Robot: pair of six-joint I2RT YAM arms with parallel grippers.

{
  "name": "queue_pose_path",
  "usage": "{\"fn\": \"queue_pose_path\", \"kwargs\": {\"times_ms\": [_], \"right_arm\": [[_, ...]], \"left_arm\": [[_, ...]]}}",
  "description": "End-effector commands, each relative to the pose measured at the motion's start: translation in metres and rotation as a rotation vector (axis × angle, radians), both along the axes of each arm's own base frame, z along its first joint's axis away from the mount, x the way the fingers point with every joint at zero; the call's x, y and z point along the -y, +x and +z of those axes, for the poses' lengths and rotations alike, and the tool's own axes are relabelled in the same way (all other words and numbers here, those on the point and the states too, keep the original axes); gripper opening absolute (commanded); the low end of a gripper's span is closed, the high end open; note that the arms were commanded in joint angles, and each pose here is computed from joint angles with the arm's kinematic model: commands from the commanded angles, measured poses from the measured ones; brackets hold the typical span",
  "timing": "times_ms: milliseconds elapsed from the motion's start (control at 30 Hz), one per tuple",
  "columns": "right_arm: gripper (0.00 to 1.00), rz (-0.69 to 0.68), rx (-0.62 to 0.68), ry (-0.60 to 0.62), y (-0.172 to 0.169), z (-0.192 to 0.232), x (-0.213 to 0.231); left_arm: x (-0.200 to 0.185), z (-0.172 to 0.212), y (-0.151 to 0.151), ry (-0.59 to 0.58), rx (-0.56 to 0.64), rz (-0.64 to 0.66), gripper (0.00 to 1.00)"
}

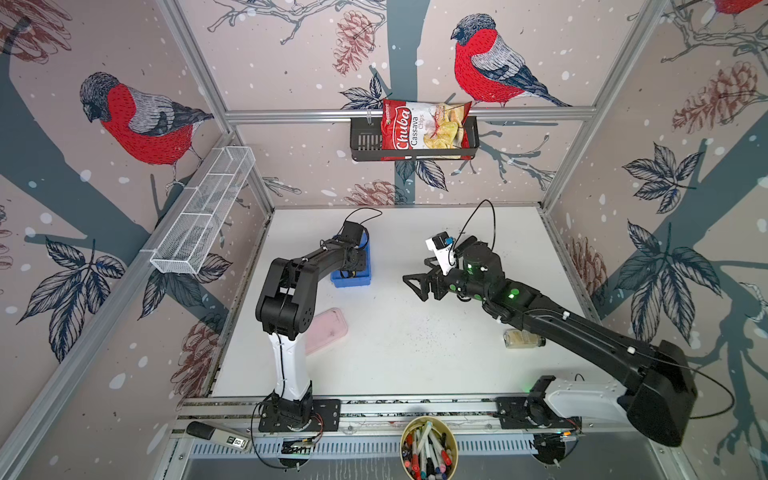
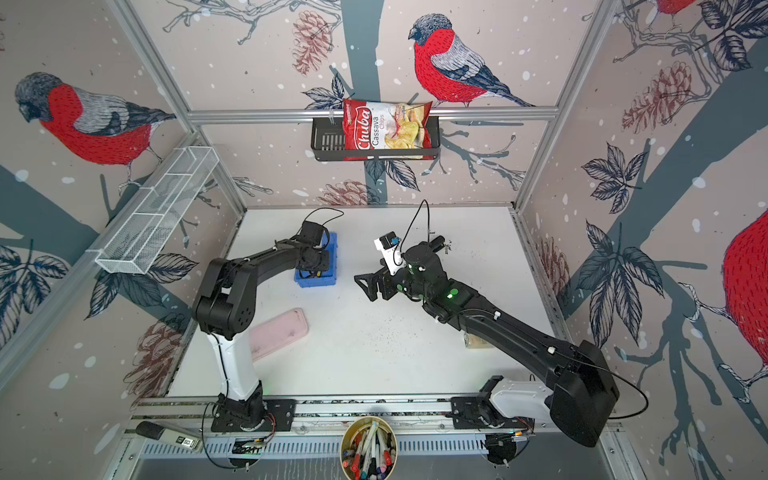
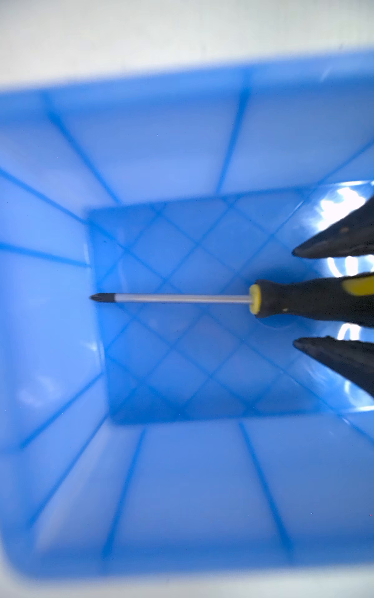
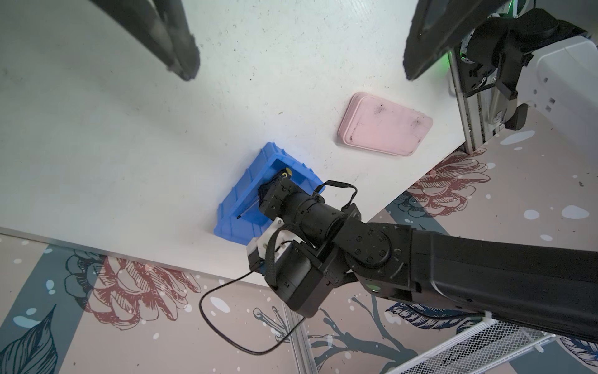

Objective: Put the screwdriver in the bin
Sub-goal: 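Open the left gripper to release the screwdriver inside the blue bin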

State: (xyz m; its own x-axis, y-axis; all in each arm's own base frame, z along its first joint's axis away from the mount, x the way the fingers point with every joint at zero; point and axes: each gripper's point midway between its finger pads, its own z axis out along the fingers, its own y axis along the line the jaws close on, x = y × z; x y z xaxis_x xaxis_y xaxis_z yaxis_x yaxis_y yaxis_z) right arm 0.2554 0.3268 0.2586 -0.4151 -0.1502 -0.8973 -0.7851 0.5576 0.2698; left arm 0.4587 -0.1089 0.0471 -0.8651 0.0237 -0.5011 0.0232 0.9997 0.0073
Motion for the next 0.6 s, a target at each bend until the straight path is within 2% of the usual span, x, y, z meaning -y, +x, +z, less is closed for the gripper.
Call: {"fn": "queue_pose_path", "kwargs": {"times_ms": [0,300,400,567], "right_arm": [[1.0,-0.011,0.018,0.01,0.003,0.006,-0.001],[1.0,-0.025,0.022,0.019,0.006,0.009,0.0],[1.0,-0.025,0.026,0.021,0.006,0.011,0.0],[1.0,-0.03,0.024,0.012,0.006,0.01,0.001]], "left_arm": [[-0.003,0.016,-0.002,0.002,0.022,0.015,0.44],[-0.002,0.063,0.001,-0.034,0.14,0.006,0.5],[0.002,0.06,0.005,-0.034,0.132,-0.013,0.51],[0.008,0.046,0.016,-0.044,0.09,-0.017,0.44]]}}
